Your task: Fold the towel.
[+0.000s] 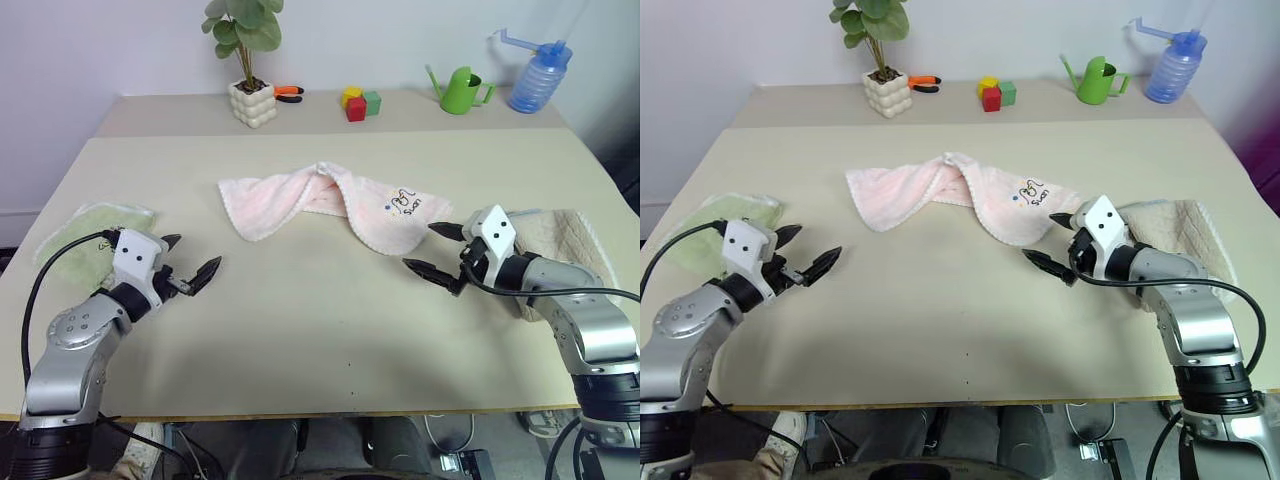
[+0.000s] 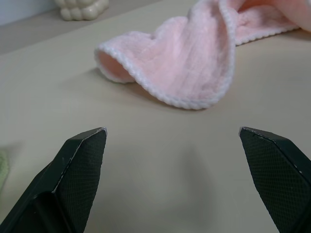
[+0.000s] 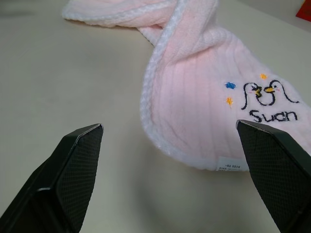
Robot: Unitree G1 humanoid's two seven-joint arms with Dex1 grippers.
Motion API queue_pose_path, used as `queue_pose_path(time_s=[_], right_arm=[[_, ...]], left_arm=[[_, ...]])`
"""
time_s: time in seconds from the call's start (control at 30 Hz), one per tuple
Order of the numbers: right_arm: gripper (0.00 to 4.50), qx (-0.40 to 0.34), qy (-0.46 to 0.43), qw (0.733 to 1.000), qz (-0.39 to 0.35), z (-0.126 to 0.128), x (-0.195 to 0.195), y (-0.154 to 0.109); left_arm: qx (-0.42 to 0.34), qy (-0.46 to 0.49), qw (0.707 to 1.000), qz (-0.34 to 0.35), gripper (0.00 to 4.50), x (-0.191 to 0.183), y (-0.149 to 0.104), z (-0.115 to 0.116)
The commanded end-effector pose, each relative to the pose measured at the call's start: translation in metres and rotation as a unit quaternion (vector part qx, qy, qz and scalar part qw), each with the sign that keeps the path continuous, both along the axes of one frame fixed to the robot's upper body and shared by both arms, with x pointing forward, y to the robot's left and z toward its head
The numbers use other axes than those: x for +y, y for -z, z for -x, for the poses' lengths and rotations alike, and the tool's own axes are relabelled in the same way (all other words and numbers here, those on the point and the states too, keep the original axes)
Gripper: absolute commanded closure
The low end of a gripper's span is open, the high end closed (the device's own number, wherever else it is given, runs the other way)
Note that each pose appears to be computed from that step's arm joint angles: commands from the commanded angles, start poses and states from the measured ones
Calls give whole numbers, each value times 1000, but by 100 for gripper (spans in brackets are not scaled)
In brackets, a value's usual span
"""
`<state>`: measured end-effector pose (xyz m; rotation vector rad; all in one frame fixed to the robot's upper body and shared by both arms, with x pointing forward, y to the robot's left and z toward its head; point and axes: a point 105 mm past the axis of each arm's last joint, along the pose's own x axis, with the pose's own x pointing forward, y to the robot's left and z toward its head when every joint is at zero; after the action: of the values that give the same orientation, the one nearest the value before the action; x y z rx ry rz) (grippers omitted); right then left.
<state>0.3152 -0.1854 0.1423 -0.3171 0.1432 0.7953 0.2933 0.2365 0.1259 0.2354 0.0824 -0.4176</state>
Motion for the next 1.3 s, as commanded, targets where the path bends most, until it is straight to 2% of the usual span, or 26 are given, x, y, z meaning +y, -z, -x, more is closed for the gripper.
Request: queue_pose_path(time_s=[0.03,0.3,0.6,0.77,0.97,1.17,1.27,1.3], right_arm=[[3,-26,-39,999,-18,-2,24,-15],[3,-41,-47,998,-28,-3,40,-20],[3,-52,-53,997,-35,5,46,-35],[3,-49,-54,997,-40,11,55,-37],[3,-61,-34,997,-40,16,64,-32],[3,-65,-27,996,-45,22,70,-33],[0,-70,-24,996,-44,24,71,-35],[0,-71,-24,996,-44,24,72,-36]], left_arm=[[-26,-7,1000,0,0,-2,-11,3],[-23,-2,1000,3,0,-8,-8,5],[-19,37,999,-5,0,-16,-15,-5],[-4,80,995,-55,0,-41,-8,-28],[-9,86,982,-168,0,-75,10,-76],[3,87,979,-184,0,-79,21,-98],[7,72,981,-182,87,-69,21,-108],[7,64,982,-178,132,-64,21,-110]])
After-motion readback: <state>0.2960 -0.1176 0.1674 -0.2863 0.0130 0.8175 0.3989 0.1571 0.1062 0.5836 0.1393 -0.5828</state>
